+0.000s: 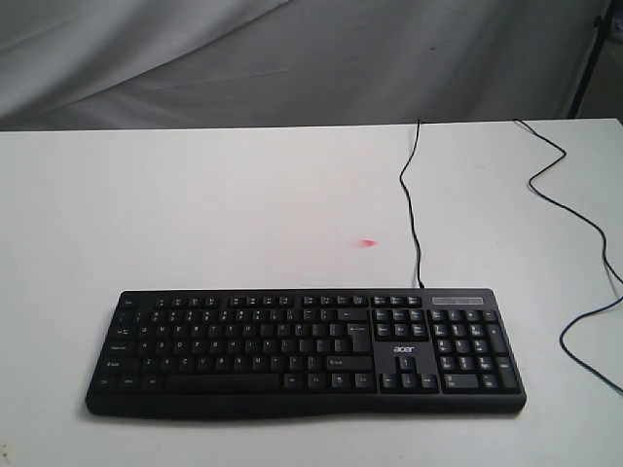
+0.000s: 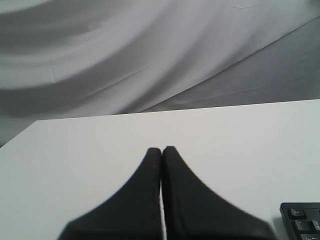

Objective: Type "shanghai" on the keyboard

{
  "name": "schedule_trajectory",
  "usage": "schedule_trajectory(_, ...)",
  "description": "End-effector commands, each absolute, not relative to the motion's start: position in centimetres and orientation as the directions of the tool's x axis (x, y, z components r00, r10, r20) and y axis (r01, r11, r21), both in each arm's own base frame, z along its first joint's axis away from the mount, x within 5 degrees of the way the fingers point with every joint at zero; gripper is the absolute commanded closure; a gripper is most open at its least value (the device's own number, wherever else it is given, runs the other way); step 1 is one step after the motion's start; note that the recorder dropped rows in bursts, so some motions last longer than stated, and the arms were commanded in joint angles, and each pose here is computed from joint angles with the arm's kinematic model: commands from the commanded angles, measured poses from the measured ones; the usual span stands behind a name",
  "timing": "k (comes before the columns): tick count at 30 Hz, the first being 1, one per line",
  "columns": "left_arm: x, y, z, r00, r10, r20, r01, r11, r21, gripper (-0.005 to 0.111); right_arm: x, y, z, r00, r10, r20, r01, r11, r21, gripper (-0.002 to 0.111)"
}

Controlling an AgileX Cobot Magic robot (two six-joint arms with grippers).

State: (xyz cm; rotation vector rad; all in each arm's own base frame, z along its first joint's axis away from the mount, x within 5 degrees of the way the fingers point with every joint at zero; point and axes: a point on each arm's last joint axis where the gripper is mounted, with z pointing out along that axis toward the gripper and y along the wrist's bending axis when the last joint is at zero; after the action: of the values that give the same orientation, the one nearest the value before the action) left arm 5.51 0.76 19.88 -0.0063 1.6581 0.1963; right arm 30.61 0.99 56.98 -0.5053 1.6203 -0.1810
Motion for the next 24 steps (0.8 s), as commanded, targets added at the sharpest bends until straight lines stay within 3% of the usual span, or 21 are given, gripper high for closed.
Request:
schedule_trajectory(1,5.6,0.7,19.7,-0.101,0.110,-0.989,-0.117,0.986,0.121,0.106,33.8,1.2,53.6,-0.171,-0.453,-0.875,-0.317,0.866,-0.387,0.108)
schedule_trajectory(5,5.6,0.7,19.7,-0.101,0.110,-0.989,-0.117,0.986,0.121,0.106,36.8,1.7,50.4,-0.232,-0.472,-0.850,-0.428,0.834,-0.347,0.108)
schedule_trajectory(10,5.6,0.7,19.7,-0.101,0.110,-0.989,-0.117,0.986,0.121,0.106,39.0,2.9,46.2,-0.268,-0.574,-0.774,-0.647,0.702,-0.296,0.108)
schedule_trajectory(24,5.6,0.7,19.7,-0.101,0.110,-0.989,-0.117,0.986,0.121,0.106,42.0,4.3,38.0,-0.345,-0.586,-0.733,-0.762,0.631,-0.145,0.108)
